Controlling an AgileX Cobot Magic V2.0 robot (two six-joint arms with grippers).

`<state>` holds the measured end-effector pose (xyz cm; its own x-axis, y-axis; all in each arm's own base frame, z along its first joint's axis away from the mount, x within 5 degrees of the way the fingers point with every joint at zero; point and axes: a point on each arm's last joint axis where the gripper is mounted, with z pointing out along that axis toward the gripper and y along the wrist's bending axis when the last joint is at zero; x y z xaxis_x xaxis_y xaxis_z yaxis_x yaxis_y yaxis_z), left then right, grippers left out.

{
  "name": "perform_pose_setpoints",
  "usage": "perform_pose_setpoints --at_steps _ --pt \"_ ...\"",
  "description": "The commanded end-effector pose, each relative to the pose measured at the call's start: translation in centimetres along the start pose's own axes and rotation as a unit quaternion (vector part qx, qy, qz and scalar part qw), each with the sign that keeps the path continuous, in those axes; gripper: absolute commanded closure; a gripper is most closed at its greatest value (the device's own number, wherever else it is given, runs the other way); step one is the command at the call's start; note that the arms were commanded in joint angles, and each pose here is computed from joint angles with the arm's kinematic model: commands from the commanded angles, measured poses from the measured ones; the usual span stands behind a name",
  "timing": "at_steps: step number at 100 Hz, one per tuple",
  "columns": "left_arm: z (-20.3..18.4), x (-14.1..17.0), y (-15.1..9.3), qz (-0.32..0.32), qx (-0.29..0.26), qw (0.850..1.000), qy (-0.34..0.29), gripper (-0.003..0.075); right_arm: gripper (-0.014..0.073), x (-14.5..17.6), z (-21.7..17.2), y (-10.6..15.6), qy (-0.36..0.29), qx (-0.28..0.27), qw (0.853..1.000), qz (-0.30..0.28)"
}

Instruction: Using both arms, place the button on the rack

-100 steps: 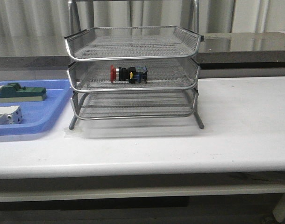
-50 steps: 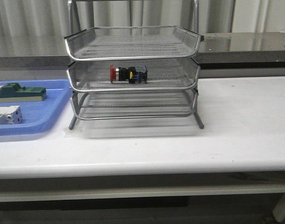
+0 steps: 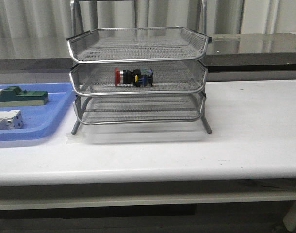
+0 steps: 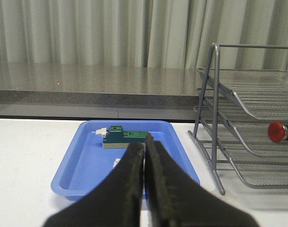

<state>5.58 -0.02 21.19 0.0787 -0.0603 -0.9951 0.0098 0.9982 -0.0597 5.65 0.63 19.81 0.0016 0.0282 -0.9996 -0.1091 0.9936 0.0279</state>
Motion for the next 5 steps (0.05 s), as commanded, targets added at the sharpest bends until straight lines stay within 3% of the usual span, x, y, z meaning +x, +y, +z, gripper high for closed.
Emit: perform_pose_setpoints --at_steps 1,5 --pt "-0.17 0.63 0.01 -0.004 0.003 0.999 -0.034 0.0716 0.0662 -1.44 -0.29 0.0 -0.06 0.002 0.998 -0.004" --pt "-0.17 0.63 0.01 -0.004 0.003 0.999 -0.034 0.0716 0.0662 -1.44 -0.29 0.0 -0.06 0.002 0.998 -0.004"
